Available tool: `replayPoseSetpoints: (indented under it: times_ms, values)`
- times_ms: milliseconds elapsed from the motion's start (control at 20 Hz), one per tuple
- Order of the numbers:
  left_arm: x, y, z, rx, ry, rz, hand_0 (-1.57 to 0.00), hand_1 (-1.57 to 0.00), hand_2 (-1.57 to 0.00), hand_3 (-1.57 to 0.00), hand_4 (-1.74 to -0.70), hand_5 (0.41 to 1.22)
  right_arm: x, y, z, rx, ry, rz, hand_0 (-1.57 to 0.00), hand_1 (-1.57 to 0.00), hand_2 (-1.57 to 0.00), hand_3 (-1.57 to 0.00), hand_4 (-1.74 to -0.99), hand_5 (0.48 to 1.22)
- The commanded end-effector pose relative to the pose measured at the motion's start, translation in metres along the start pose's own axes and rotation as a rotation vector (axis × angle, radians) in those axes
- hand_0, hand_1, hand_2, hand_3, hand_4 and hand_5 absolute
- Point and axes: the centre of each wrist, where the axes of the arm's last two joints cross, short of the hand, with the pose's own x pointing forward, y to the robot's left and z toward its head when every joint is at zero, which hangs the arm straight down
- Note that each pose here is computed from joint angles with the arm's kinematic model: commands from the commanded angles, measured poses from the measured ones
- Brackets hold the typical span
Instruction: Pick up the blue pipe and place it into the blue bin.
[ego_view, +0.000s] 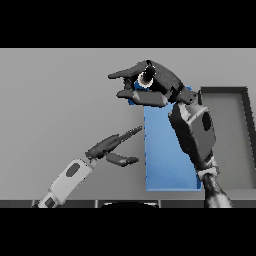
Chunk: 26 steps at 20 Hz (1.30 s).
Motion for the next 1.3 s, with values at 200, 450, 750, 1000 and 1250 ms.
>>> replayPoseSetpoints:
  times_ms: [200,450,750,1000,1250]
  values:
    - [-0.002,0.003,0.003,0.021,0.018,-0.021,0.0,0.0,0.0,0.0,-0.83,0.47,-0.02,-0.059,0.023,-0.248,0.144,0.018,-1.57,-1.57,-1.57,-1.57,-1.499,1.221]
    - [-0.002,0.006,0.006,0.028,0.035,-0.026,0.0,0.0,0.0,0.0,-0.82,0.462,-0.064,-0.093,0.068,-0.45,0.335,-0.044,-1.57,-1.57,-1.57,-1.57,-1.499,1.221]
    - [-0.003,0.001,0.008,0.021,0.037,-0.025,0.0,0.0,0.0,0.0,-0.83,0.469,-0.123,-0.086,0.128,-0.621,0.573,-0.128,-1.57,-1.57,-1.57,-1.57,-1.499,1.221]
    - [-0.001,-0.001,0.009,0.019,0.021,-0.022,0.0,0.0,0.0,0.0,-0.83,0.471,-0.16,-0.076,0.161,-0.685,0.793,-0.141,-1.57,-1.57,-1.57,-1.18,-1.569,1.221]
    - [0.002,0.002,0.009,0.026,0.036,-0.023,0.0,0.0,0.0,0.0,-0.83,0.474,-0.189,-0.056,0.178,-0.689,0.994,-0.169,-1.57,-1.57,-1.57,-1.01,-1.583,1.199]
